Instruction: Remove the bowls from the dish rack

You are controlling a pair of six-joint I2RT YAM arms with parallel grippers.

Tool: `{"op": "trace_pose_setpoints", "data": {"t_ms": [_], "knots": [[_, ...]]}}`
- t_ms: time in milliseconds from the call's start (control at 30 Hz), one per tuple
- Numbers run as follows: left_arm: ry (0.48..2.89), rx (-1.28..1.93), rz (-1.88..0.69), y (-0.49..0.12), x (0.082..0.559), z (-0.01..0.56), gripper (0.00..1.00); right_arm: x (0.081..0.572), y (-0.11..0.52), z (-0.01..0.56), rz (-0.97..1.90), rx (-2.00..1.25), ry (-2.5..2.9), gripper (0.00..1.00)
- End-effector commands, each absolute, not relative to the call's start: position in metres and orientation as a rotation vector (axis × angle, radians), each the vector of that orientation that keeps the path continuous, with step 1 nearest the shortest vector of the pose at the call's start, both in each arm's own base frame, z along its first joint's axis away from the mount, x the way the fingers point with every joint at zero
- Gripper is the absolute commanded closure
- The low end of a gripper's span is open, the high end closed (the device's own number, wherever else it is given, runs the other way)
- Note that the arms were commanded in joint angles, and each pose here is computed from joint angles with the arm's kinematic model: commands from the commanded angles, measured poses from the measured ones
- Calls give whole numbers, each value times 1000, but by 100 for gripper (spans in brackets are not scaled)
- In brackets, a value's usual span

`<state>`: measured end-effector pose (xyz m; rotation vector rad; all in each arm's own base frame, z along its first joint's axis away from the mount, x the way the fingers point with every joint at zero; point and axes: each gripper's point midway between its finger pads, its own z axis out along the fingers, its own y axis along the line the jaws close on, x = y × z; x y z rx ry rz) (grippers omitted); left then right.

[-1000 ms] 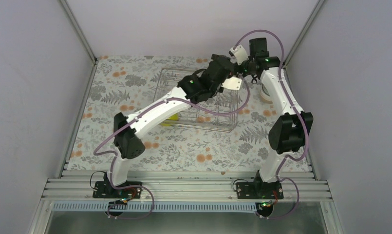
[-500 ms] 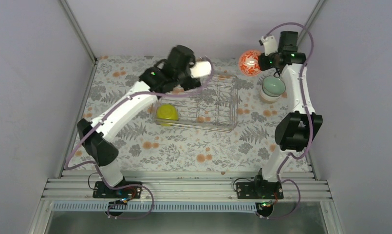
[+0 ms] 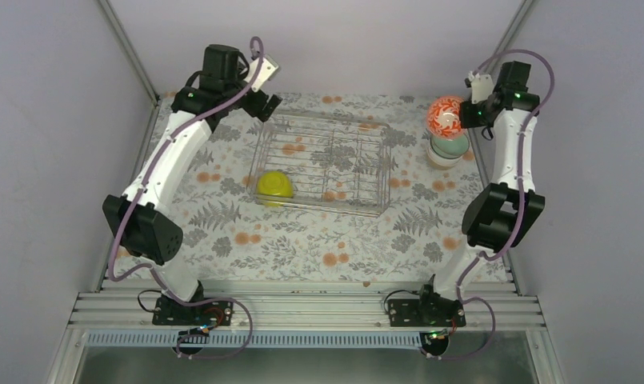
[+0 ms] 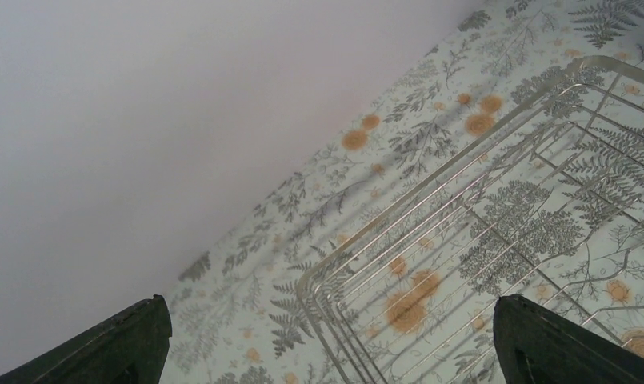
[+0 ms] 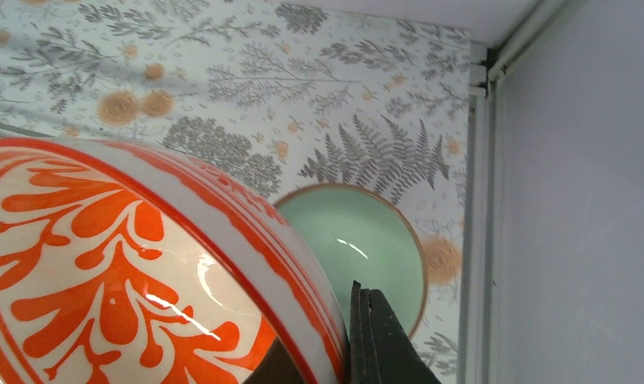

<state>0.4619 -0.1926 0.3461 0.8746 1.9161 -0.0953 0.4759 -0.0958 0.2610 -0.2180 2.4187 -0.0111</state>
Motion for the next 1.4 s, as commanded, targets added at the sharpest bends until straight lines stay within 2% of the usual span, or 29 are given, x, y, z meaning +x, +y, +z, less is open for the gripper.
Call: {"op": "trace_pose_setpoints", "data": {"t_ms": [0,267,1100,1233,1267,1333,1367], "knots": [[1977,858,-252,-193,457,325,0,467,-117,269,-30,-183,2401,96],[2016,838,-356,-182,454,299,0,468,-132,238,-15,-144,2428,96],[2073,785,-517,-167,452,276,0,500,-143,159,84,-83,2498,95],[2077,791,-543,-169,450,276,0,499,-146,162,56,-81,2489,85],[2079,790,-549,-169,450,275,0,499,-147,165,39,-78,2483,80],[2076,798,-567,-172,448,276,0,499,-151,166,12,-70,2483,63],[2075,800,-573,-172,448,276,0,499,-152,167,10,-71,2482,60]]}}
